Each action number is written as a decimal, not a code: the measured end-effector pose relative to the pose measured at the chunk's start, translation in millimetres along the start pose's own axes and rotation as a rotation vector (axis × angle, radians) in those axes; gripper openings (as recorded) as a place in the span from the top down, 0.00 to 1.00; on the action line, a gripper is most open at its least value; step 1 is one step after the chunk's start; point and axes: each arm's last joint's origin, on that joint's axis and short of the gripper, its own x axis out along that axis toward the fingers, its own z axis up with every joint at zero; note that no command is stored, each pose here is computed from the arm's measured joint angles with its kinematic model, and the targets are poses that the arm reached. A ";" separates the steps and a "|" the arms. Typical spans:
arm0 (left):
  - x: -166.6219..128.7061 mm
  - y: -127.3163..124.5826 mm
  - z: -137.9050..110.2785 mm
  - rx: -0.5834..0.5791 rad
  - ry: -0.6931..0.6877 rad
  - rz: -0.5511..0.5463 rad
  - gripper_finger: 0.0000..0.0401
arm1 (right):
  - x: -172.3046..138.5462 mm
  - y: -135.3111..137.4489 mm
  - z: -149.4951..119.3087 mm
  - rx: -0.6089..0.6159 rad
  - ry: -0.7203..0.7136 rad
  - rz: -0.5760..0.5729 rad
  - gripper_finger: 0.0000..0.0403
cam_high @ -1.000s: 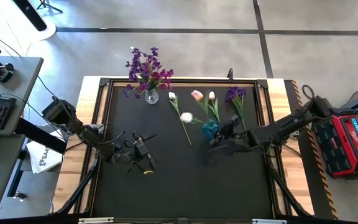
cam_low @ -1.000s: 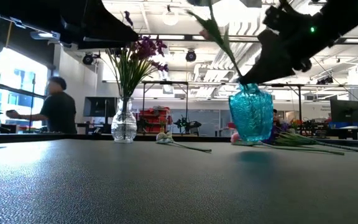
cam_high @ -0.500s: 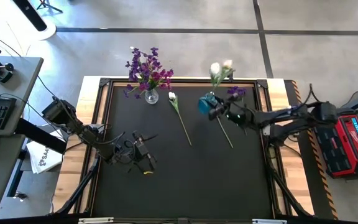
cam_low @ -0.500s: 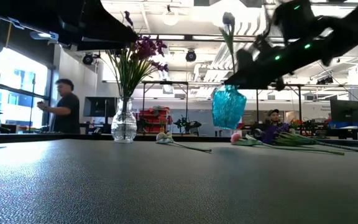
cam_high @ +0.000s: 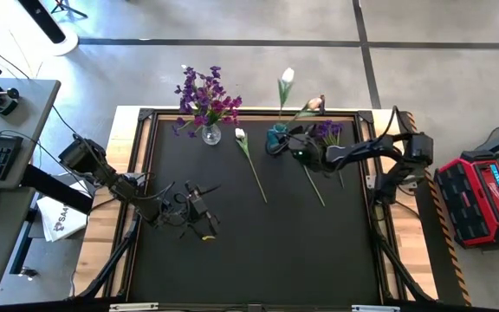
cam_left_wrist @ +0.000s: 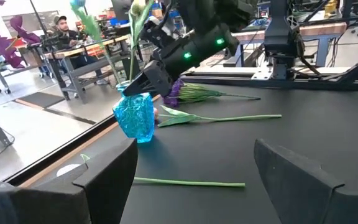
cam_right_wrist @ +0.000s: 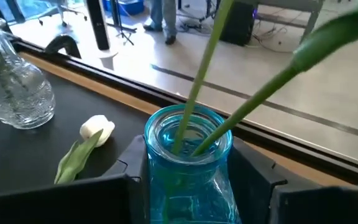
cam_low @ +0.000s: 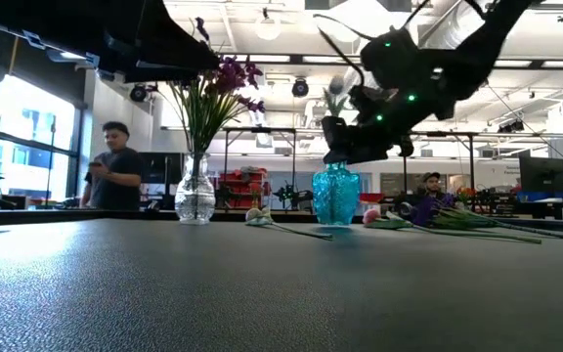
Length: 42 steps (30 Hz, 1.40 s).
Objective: Sort flowers into vase by color
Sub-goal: Move the blue vase to the top center of the table, then put the pink flower into the blue vase
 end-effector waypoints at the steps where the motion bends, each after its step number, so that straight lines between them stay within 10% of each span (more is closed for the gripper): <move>1: -0.2 -0.1 0.0 0.000 0.000 -0.001 0.23 | 1.5 1.6 1.0 0.002 0.009 -0.003 0.69; 11: -1.2 -0.6 -0.1 0.002 -0.001 -0.005 0.23 | 3.6 5.7 7.1 -0.013 0.082 -0.028 0.65; 25: -1.2 -1.3 -0.5 0.007 0.004 -0.031 0.23 | -2.5 4.2 12.8 -0.018 0.114 0.035 0.29; 42: -1.7 -1.5 -1.4 0.011 0.008 -0.032 0.23 | -68.7 -8.6 28.5 -0.117 0.301 0.138 0.28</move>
